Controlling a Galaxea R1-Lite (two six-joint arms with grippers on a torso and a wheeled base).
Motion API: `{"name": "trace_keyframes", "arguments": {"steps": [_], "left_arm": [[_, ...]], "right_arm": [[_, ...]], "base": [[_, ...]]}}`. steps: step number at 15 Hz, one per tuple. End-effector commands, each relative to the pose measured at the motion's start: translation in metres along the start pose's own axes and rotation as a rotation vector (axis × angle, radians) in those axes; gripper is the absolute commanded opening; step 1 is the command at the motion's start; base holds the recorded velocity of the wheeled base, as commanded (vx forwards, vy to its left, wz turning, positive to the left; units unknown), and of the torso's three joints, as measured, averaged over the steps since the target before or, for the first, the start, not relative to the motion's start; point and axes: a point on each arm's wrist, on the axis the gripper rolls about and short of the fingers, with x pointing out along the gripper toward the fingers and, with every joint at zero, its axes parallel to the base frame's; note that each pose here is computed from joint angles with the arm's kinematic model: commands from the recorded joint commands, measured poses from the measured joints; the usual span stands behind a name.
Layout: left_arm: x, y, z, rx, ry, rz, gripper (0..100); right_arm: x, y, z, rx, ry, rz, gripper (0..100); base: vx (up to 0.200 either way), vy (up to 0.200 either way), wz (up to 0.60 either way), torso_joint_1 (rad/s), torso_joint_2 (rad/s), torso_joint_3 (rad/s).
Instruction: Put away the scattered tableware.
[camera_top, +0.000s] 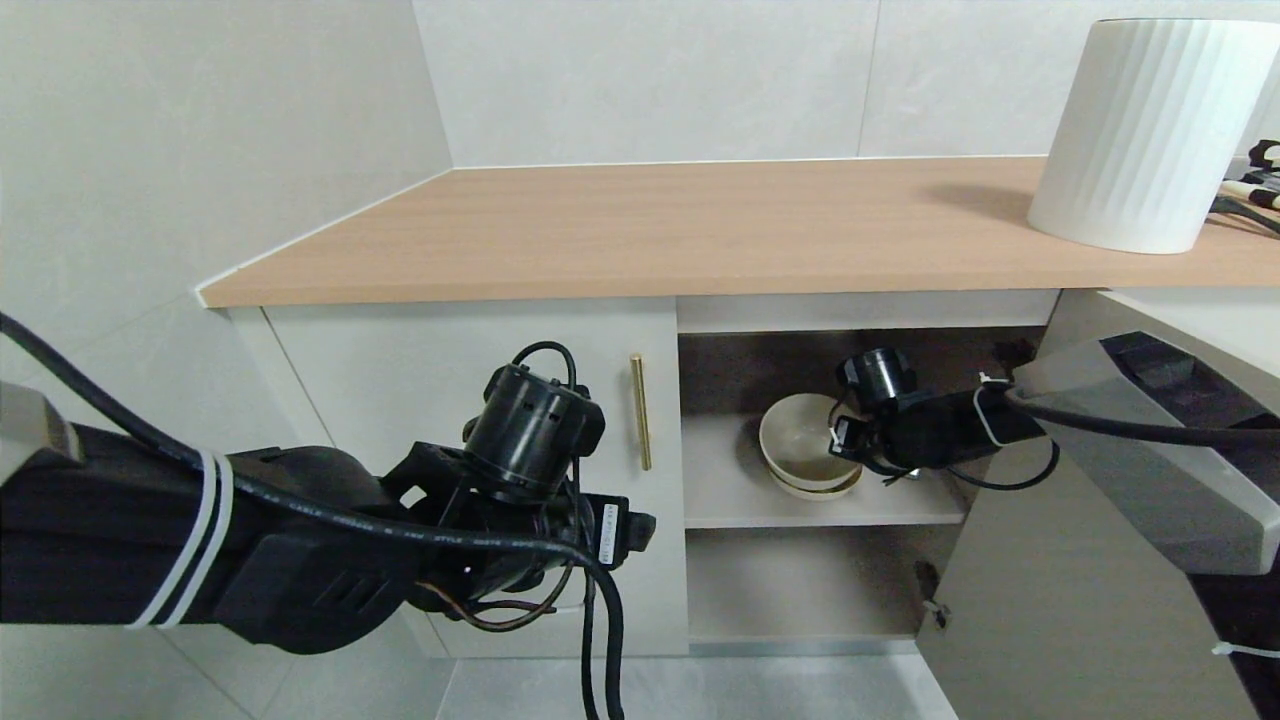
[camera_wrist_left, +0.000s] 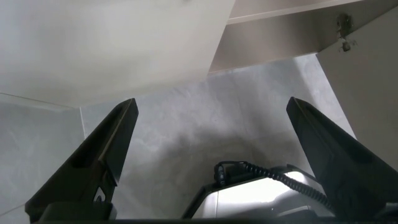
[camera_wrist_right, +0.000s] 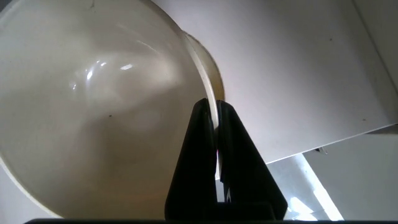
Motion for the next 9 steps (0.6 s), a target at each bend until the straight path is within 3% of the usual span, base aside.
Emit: {"name": "trace_keyframes", "arguments": {"steps": [1, 6, 7, 9], "left_arm": [[-0.0001, 0.0001, 0.0000, -0.001, -0.001, 0.000, 100], [0.0005, 0.0005, -0.0001, -0.001, 0.001, 0.002, 100], [0.0005, 0.0005, -0.0001, -0.001, 0.001, 0.002, 100], [0.0006, 0.0009, 0.0001, -0.001, 0.001, 0.003, 100]], "right_arm": [[0.0006, 0.0000, -0.0008, -0.002, 0.001, -0.002, 0], [0.0036, 0.0008, -0.0019, -0.003, 0.002, 0.000, 0], [0.0033, 0.0014, -0.0022, -0.003, 0.002, 0.001, 100], [0.0028, 0.0016, -0.0018, -0.002, 0.002, 0.004, 100]], "base": [[0.000, 0.000, 0.00, 0.000, 0.00, 0.000], [0.000, 0.000, 0.00, 0.000, 0.00, 0.000], [0.000, 0.000, 0.00, 0.000, 0.00, 0.000], [0.000, 0.000, 0.00, 0.000, 0.00, 0.000]]}}
